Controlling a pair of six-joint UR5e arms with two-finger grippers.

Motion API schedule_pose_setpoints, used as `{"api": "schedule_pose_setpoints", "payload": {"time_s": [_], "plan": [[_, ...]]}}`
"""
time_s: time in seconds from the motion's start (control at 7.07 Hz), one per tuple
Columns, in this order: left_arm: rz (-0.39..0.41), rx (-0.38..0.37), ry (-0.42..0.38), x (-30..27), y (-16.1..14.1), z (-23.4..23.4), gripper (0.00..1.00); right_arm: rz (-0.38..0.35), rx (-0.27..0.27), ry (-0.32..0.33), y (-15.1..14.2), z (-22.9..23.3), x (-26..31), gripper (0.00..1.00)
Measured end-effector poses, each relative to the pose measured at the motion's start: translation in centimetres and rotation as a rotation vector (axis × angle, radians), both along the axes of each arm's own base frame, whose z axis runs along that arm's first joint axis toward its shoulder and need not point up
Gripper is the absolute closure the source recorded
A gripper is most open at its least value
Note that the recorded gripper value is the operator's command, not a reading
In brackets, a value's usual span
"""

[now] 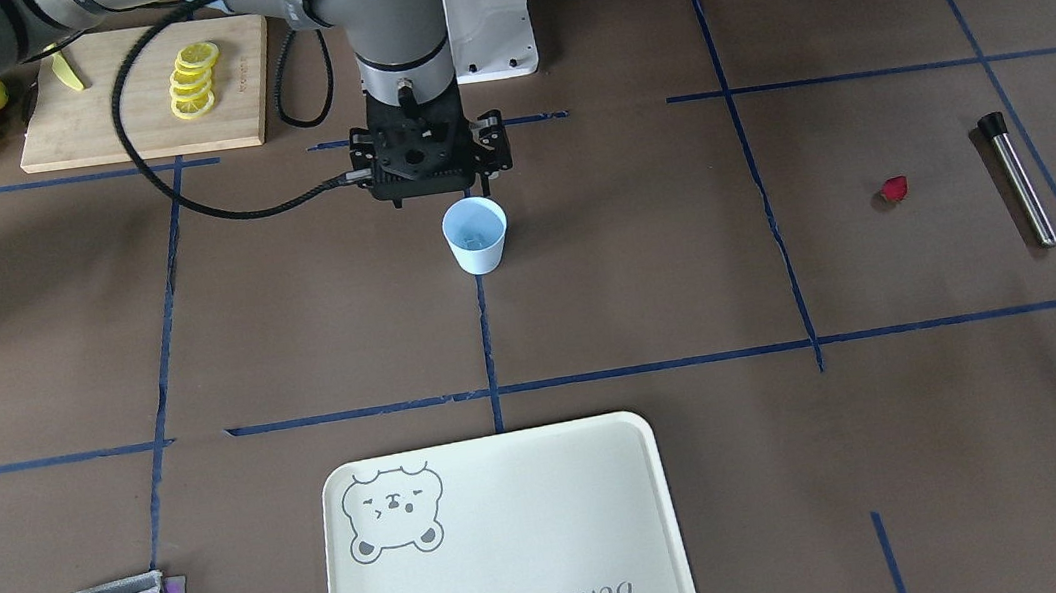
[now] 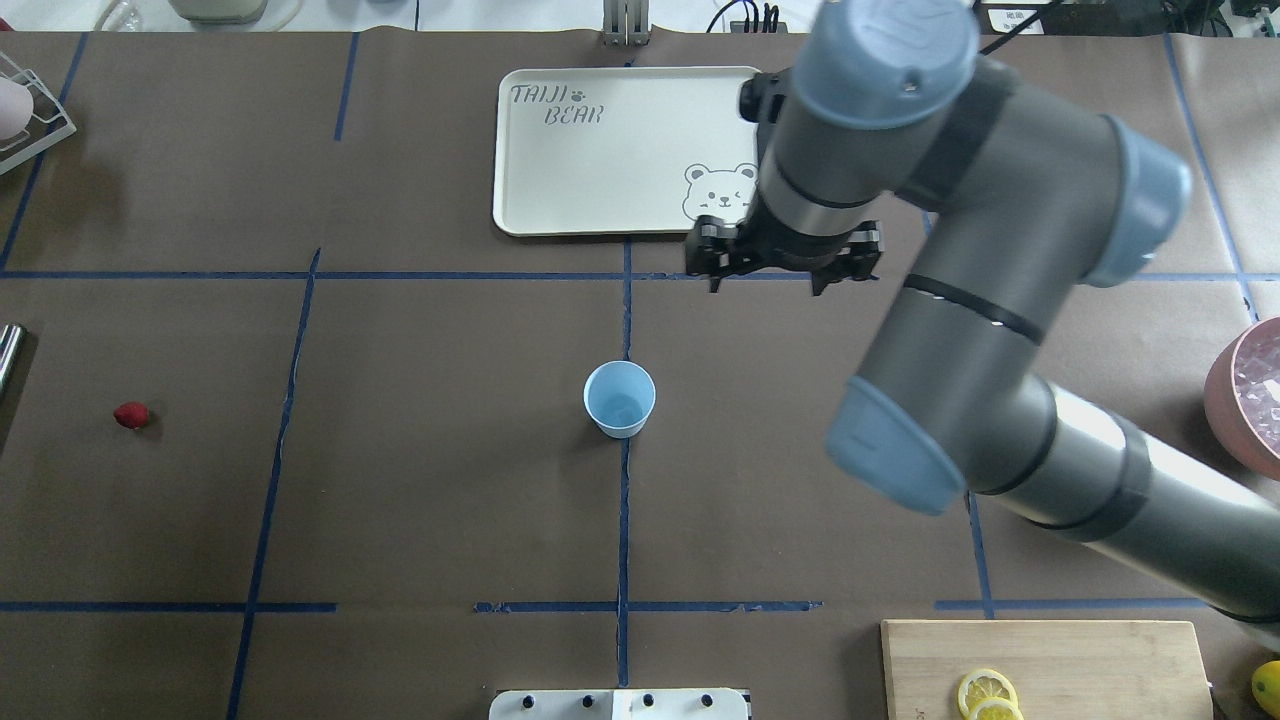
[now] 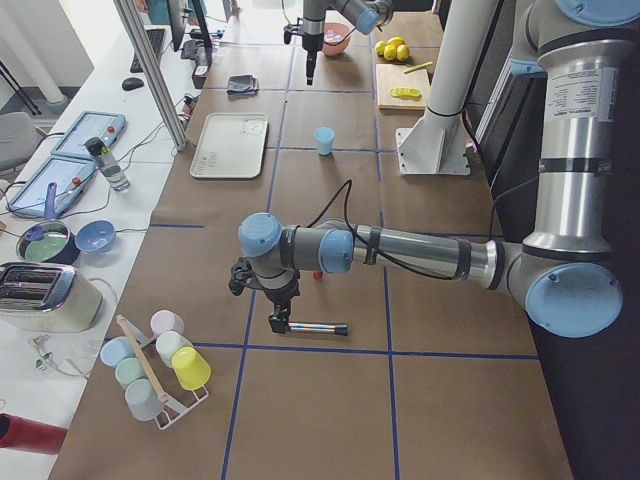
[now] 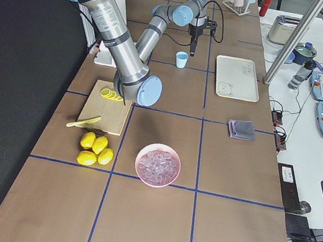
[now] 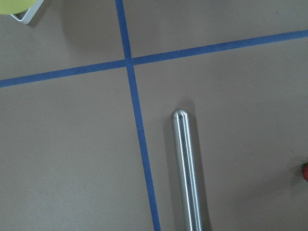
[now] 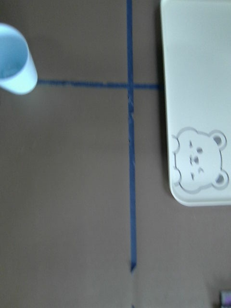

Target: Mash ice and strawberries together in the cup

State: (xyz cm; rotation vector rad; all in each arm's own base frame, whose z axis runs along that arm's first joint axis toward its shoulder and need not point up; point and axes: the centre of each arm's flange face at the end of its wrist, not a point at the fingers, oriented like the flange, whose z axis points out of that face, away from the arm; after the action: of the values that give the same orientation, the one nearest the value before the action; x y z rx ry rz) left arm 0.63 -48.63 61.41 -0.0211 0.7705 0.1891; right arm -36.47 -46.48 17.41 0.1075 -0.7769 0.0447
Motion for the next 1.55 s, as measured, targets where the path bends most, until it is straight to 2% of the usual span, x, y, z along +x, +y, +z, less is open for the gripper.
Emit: {"api": "schedule_pose_setpoints", "payload": {"time_s": [0.28, 0.57, 0.85, 0.99, 1.27, 1.55], "plan": [[-0.001, 0.004, 0.001, 0.0, 0.1, -0.2, 0.00, -0.066, 0.046, 0.080, -1.6, 9.3, 9.7, 0.00], [-0.002, 0.005, 0.003, 0.0, 0.1, -0.4, 0.00, -0.164, 0.107, 0.065, -2.4, 18.3, 20.4, 0.00], [-0.002, 0.005, 0.004, 0.0, 0.1, -0.4, 0.00, -0.260, 0.199, 0.082, -1.2, 24.6, 27.2, 0.01], [-0.002, 0.005, 0.005, 0.0, 0.1, -0.4, 0.00, -0.314, 0.217, 0.099, -0.5, 27.4, 29.1, 0.01], [-0.001, 0.005, 0.006, 0.0, 0.1, -0.4, 0.00, -0.394, 0.221, 0.087, 0.6, 31.4, 30.8, 0.02], [-0.002, 0.005, 0.006, 0.0, 0.1, -0.4, 0.00, -0.428, 0.209, 0.075, 1.3, 34.1, 31.6, 0.05]]}}
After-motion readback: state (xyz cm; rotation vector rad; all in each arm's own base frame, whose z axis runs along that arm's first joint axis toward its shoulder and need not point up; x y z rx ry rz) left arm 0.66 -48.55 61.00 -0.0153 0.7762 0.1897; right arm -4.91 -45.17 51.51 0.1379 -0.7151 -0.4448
